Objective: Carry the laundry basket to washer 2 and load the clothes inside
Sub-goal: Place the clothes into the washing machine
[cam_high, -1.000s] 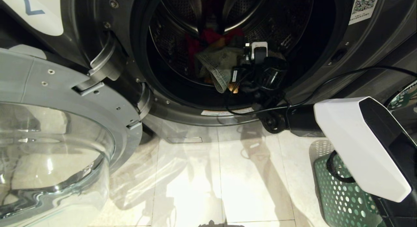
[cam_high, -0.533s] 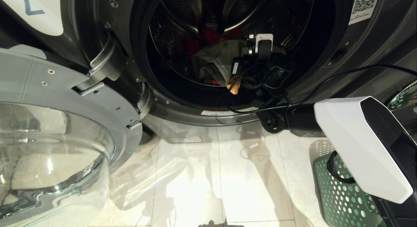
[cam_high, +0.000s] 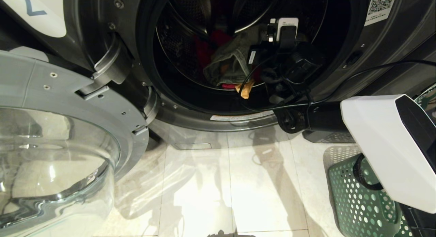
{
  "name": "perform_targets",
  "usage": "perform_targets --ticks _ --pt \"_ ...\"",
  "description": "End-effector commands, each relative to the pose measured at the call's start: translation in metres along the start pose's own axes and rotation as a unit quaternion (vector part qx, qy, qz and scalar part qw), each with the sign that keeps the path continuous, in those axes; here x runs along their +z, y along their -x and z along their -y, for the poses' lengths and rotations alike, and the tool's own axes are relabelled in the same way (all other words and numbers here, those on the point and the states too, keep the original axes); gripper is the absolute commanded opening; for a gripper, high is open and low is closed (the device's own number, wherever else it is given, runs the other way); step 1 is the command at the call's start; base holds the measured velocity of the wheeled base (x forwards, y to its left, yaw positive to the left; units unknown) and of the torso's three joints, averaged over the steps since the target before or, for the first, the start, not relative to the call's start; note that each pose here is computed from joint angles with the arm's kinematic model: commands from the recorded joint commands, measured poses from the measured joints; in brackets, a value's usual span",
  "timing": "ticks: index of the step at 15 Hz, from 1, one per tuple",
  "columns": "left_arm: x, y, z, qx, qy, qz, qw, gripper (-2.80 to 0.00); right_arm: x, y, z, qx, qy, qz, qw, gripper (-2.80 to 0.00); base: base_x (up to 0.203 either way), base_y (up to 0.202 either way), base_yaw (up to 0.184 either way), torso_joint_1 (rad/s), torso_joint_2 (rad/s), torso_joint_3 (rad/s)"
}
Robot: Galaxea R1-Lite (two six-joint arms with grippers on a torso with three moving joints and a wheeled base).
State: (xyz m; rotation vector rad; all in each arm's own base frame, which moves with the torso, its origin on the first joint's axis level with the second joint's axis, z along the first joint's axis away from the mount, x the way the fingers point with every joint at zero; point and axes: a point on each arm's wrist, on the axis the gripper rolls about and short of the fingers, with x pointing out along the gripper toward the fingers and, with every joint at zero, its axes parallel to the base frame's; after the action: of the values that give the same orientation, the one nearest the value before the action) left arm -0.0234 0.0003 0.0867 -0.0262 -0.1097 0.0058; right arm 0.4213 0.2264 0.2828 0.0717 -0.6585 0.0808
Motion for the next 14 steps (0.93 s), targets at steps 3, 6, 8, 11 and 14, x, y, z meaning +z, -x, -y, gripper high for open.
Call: perform_targets --ticks 3,6,8,11,14 --pt "-0.011 -0.002 0.000 0.001 0.000 -0.020 0.9998 -2.80 -0.036 0.007 -0.007 -0.007 -0.008 -0.154 0.988 -2.80 0.000 0.000 0.000 0.000 0.00 0.000" --pt "-0.011 -0.002 0.000 0.001 0.000 -0.020 0.9998 -2.80 -0.059 0.021 -0.007 -0.018 -0.051 -0.308 0.950 -2.80 0.000 0.000 0.000 0.000 0.00 0.000" --pt "-0.011 -0.002 0.000 0.001 0.000 -0.020 0.9998 -2.80 -0.037 0.020 -0.004 -0.032 -0.085 -0.329 0.940 -2.80 0.000 0.000 0.000 0.000 0.00 0.000" --pt "-0.011 -0.002 0.000 0.001 0.000 -0.020 0.9998 -2.80 0.001 0.021 -0.002 -0.036 -0.106 -0.341 0.933 -2.80 0.000 0.000 0.000 0.000 0.00 0.000" --pt "-0.011 -0.002 0.000 0.001 0.000 -0.020 0.9998 -2.80 0.036 0.035 0.003 -0.045 -0.116 -0.405 0.906 -2.80 0.000 0.000 0.000 0.000 0.00 0.000"
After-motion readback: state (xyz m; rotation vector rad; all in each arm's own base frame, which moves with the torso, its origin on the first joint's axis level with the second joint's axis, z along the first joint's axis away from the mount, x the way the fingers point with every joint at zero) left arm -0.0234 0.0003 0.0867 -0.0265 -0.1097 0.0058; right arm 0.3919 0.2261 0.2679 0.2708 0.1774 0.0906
